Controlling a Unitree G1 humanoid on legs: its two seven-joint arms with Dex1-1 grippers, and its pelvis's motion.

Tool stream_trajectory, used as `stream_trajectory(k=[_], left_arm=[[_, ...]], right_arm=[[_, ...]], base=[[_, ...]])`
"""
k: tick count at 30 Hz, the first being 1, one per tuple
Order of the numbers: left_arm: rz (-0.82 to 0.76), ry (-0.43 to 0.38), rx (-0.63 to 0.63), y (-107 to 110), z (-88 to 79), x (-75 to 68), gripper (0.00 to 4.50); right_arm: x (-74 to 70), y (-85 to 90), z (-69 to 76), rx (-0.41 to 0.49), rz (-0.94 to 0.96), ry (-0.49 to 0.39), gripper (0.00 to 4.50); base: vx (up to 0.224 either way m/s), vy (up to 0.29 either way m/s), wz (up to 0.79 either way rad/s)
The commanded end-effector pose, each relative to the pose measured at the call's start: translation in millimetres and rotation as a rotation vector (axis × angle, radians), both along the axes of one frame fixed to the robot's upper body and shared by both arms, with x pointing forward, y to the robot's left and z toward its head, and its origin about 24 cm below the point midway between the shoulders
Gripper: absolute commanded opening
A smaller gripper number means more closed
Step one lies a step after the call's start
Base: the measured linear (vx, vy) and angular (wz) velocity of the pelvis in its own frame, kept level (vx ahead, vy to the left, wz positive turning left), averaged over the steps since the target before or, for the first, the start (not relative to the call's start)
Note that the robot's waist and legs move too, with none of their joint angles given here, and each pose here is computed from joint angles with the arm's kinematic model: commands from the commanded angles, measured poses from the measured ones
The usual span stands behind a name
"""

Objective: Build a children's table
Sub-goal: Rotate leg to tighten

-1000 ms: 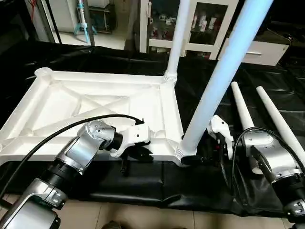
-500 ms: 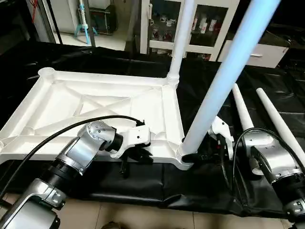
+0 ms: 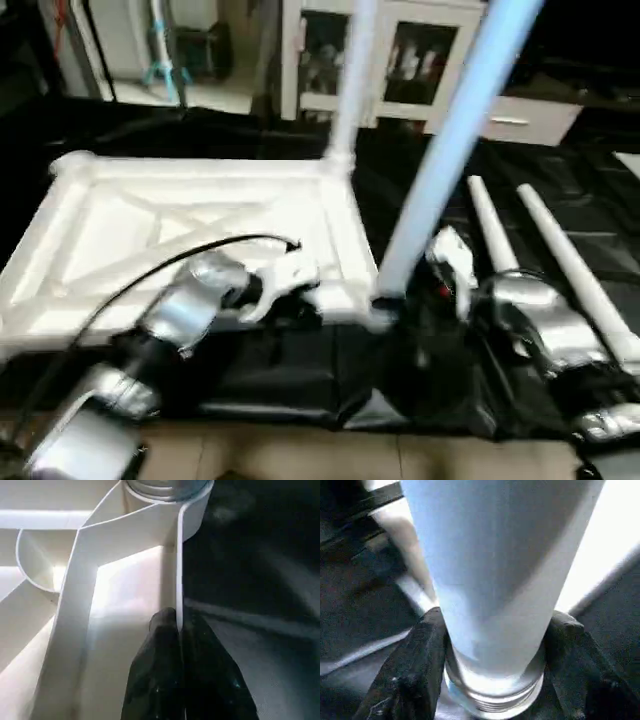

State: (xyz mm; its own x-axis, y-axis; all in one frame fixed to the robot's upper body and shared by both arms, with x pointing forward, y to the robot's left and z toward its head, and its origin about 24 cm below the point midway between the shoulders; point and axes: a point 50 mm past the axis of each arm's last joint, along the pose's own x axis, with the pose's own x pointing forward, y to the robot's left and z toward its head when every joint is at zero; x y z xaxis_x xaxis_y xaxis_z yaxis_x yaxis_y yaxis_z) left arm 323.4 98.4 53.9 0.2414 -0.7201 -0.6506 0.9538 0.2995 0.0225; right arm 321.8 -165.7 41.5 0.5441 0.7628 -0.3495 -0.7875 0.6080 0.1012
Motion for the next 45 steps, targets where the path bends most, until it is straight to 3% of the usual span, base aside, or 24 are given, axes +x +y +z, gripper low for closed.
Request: stream_trajectory(k=[1,6,12,16,21,24,26,28,31,32,35,38,41,45], left_arm=[[0.079,-0.060,-0.056,-12.5,17.5,12.3,0.00],[0.268,-0.132,-0.088,-41.9,27.4,30.2,0.00],[0.272,-0.225,-0.067,-56.4,31.4,36.9,0.00],[0.273,-0.224,-0.059,-53.8,30.2,37.6,0.00],[0.263,-0.229,-0.045,-48.9,26.7,38.4,0.00],[0.231,-0.231,-0.031,-45.2,23.3,36.8,0.00],[0.202,-0.222,-0.034,-43.6,21.5,34.4,0.00],[0.165,-0.217,-0.039,-42.8,20.6,31.5,0.00],[0.114,-0.207,-0.038,-40.0,18.5,27.1,0.00],[0.074,-0.196,-0.032,-35.7,16.7,22.9,0.00],[0.007,-0.190,-0.043,-30.9,16.2,18.0,0.00],[-0.080,-0.163,-0.028,-19.9,12.8,11.5,0.00],[-0.217,-0.105,-0.011,-6.8,8.5,-1.3,0.00],[-0.320,-0.034,0.015,9.1,5.4,-14.4,0.00]], right_arm=[[-7.9,-1.7,-31.2,-0.111,-0.095,0.121,2.47],[12.6,29.6,-43.0,-0.181,-0.444,0.068,2.47],[21.3,66.7,-40.2,-0.138,-0.517,0.037,2.35],[23.2,76.5,-34.4,-0.074,-0.480,0.021,2.32],[25.9,74.1,-28.0,-0.008,-0.467,-0.007,2.32],[29.2,63.8,-19.4,0.070,-0.488,-0.024,3.00],[30.1,54.8,-12.1,0.098,-0.489,-0.059,2.97],[29.8,47.0,-5.8,0.112,-0.490,-0.091,3.29],[27.1,32.2,4.2,0.115,-0.476,-0.137,3.40],[21.4,16.9,14.5,0.111,-0.439,-0.173,3.43],[10.3,-0.4,24.2,0.089,-0.333,-0.190,3.82],[-7.4,-20.1,32.4,0.008,-0.156,-0.205,4.09],[-26.0,-35.7,37.1,-0.074,0.012,-0.178,4.26],[-44.6,-42.2,41.1,-0.082,0.177,-0.097,4.26]], base=[[-0.057,0.023,-0.04],[-0.020,0.006,-0.01],[0.032,-0.057,0.01],[0.021,-0.005,-0.06],[0.000,0.000,0.00],[0.000,0.000,0.00],[0.000,0.000,0.00],[0.000,0.000,0.00],[0.000,0.000,0.00],[0.000,0.000,0.00],[0.000,0.000,0.00],[0.000,0.000,0.00],[0.000,0.000,0.00],[0.000,0.000,0.00]])
